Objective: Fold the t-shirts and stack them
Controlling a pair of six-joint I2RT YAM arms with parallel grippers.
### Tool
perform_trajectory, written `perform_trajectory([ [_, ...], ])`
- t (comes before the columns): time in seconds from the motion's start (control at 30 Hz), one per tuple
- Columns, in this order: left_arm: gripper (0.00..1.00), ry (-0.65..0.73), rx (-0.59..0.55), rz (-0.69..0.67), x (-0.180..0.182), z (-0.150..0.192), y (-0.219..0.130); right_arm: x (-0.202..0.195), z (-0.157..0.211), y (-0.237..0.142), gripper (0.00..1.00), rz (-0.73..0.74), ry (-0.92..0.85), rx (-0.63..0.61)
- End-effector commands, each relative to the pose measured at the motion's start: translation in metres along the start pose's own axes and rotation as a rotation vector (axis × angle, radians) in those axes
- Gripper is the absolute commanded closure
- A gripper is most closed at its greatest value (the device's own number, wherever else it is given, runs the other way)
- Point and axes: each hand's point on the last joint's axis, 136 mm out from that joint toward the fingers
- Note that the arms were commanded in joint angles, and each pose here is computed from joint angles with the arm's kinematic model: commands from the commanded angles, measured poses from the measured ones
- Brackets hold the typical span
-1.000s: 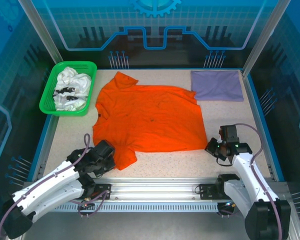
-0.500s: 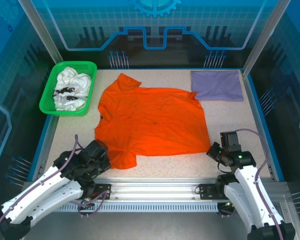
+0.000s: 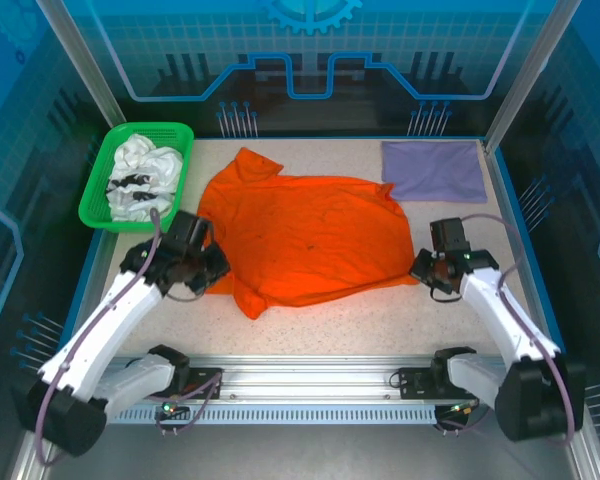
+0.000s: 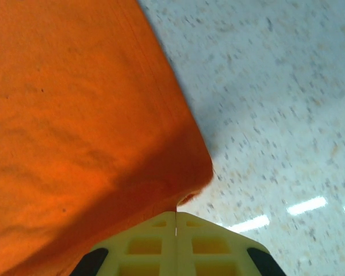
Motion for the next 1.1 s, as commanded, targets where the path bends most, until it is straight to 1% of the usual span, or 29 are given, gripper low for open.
perform_trajectory([
  [0.0, 1.00, 0.092, 0.011, 0.071, -0.037, -0.021, 0.006, 0.007, -0.029, 0.007, 1.00, 0.014, -0.059, -0.037],
  [0.17, 1.00, 0.043, 0.018, 0.056, -0.061, -0.063, 0.032, 0.014, -0.058, 0.026, 1.00, 0.021, -0.073, -0.010],
  [0.27, 1.00, 0.021, 0.047, 0.016, -0.070, -0.085, 0.058, 0.014, -0.071, 0.039, 1.00, 0.036, -0.074, 0.021],
  [0.4, 1.00, 0.001, 0.103, -0.048, -0.076, -0.102, 0.095, 0.007, -0.083, 0.052, 1.00, 0.051, -0.047, 0.048],
  [0.43, 0.93, -0.009, 0.114, -0.057, -0.077, -0.105, 0.104, 0.006, -0.084, 0.056, 1.00, 0.046, -0.039, 0.057],
  [0.5, 0.87, -0.030, 0.118, -0.085, -0.075, -0.114, 0.116, 0.004, -0.087, 0.064, 1.00, 0.035, -0.022, 0.074],
  [0.53, 0.81, -0.037, 0.102, -0.091, -0.076, -0.122, 0.118, 0.004, -0.087, 0.068, 0.95, 0.024, -0.013, 0.089],
  [0.57, 0.71, -0.046, 0.083, -0.096, -0.076, -0.129, 0.118, 0.003, -0.089, 0.073, 0.84, 0.015, 0.000, 0.102],
  [0.63, 0.55, -0.062, 0.053, -0.081, -0.082, -0.144, 0.113, -0.002, -0.094, 0.077, 0.62, 0.002, 0.023, 0.121],
  [0.67, 0.42, -0.064, 0.035, -0.070, -0.087, -0.150, 0.106, -0.006, -0.096, 0.076, 0.57, 0.001, 0.042, 0.129],
  [0.7, 0.34, -0.056, 0.012, -0.066, -0.090, -0.155, 0.099, -0.010, -0.098, 0.073, 0.57, -0.007, 0.058, 0.123],
  [0.73, 0.31, -0.038, -0.023, -0.057, -0.094, -0.161, 0.088, -0.013, -0.101, 0.066, 0.56, -0.015, 0.074, 0.101],
  [0.8, 0.30, -0.016, -0.091, -0.048, -0.097, -0.166, 0.065, -0.016, -0.103, 0.048, 0.55, -0.024, 0.095, 0.048],
  [0.83, 0.31, -0.013, -0.113, -0.032, -0.097, -0.164, 0.054, -0.011, -0.101, 0.039, 0.55, -0.053, 0.089, 0.016],
  [0.9, 0.38, -0.028, -0.120, 0.002, -0.093, -0.150, 0.044, 0.009, -0.094, 0.024, 0.58, -0.139, 0.061, -0.039],
  [1.0, 0.54, -0.053, -0.102, 0.067, -0.082, -0.110, 0.046, 0.044, -0.070, 0.017, 0.65, -0.283, 0.007, -0.042],
  [1.07, 0.70, -0.074, -0.087, 0.104, -0.070, -0.083, 0.058, 0.064, -0.048, 0.024, 0.69, -0.370, -0.011, -0.005],
])
Point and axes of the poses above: each hand's point on the last joint's axis, 136 mm out from that joint toward the fingers, its own y axis out along the fingers, its own x axis along the line the jaws close on, z = x × y, and after that the axes turned 13 degrees about -y, right-handed
